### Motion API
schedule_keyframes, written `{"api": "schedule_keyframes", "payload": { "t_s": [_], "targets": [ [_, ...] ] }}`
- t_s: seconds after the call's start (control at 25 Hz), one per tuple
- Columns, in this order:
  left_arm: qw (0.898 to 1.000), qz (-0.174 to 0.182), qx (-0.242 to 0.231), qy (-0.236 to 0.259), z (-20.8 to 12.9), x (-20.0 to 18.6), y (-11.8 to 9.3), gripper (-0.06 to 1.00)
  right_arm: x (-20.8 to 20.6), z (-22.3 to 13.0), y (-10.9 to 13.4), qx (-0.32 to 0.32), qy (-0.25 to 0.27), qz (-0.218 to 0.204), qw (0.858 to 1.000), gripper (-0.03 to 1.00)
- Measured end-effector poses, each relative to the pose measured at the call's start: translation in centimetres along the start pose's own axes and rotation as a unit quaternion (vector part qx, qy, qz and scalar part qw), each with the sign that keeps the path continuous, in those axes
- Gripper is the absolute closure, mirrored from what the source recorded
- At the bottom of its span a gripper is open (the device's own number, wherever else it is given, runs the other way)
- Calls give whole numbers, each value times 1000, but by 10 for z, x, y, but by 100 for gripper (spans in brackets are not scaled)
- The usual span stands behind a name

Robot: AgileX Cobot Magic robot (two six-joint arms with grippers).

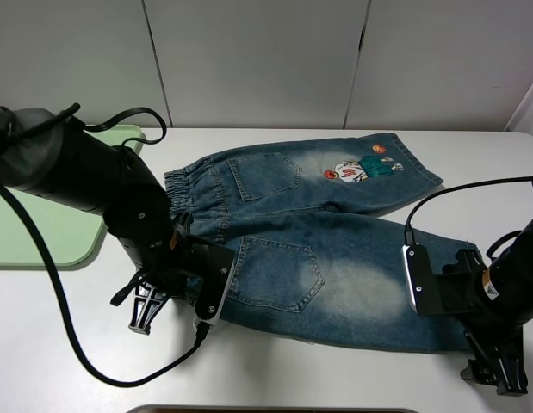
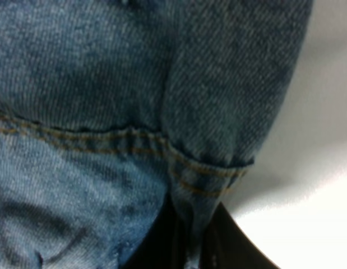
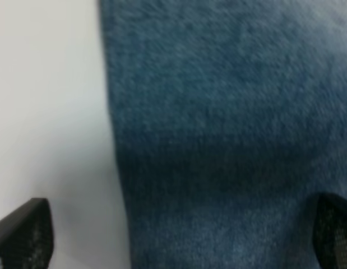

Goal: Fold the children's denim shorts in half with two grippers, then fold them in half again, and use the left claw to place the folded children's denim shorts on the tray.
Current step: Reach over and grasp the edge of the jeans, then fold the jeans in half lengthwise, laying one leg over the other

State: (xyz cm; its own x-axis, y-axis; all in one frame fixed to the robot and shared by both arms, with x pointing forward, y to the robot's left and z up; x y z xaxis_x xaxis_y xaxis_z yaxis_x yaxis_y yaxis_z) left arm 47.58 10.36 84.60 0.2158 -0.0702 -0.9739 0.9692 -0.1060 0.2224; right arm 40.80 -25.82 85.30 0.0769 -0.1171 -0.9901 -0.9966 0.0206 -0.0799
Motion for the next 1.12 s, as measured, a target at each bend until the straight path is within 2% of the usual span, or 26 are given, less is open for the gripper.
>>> {"api": "schedule_keyframes", "payload": {
  "t_s": [0.16,0.4,0.48,0.84,0.88,1.12],
  "targets": [
    [1000,0,1,0,0,0,0,92,0,-1,-1,-1,0,-3,1000,27],
    [1000,0,1,0,0,0,0,92,0,-1,-3,-14,-2,-11,1000,51],
    [1000,0,1,0,0,0,0,92,1,0,-3,-18,-2,-11,1000,55],
    [1000,1,2,0,0,1,0,92,4,-1,-3,-19,5,1,1000,60],
    [1000,1,2,0,0,1,0,92,5,-1,-2,-18,6,3,1000,63],
    [1000,1,3,0,0,1,0,92,5,-1,-2,-19,7,4,1000,93]
  ]
}}
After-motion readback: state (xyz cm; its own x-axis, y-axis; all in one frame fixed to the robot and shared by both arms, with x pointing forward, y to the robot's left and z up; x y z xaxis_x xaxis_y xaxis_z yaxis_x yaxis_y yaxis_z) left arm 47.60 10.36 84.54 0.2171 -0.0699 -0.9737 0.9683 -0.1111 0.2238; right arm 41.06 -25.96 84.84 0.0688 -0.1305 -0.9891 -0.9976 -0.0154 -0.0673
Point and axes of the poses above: a point on each arm's last joint axis where the gripper is mounted, x pointing out along that axis toward the gripper, y along the wrist's bending axis when the last joint is at zero, z = x × y, the point moved 1 cm from there along x, pointing out along that axis toward the gripper, and after that the axes turned 8 degrees about -x, right-handed, at the moved point
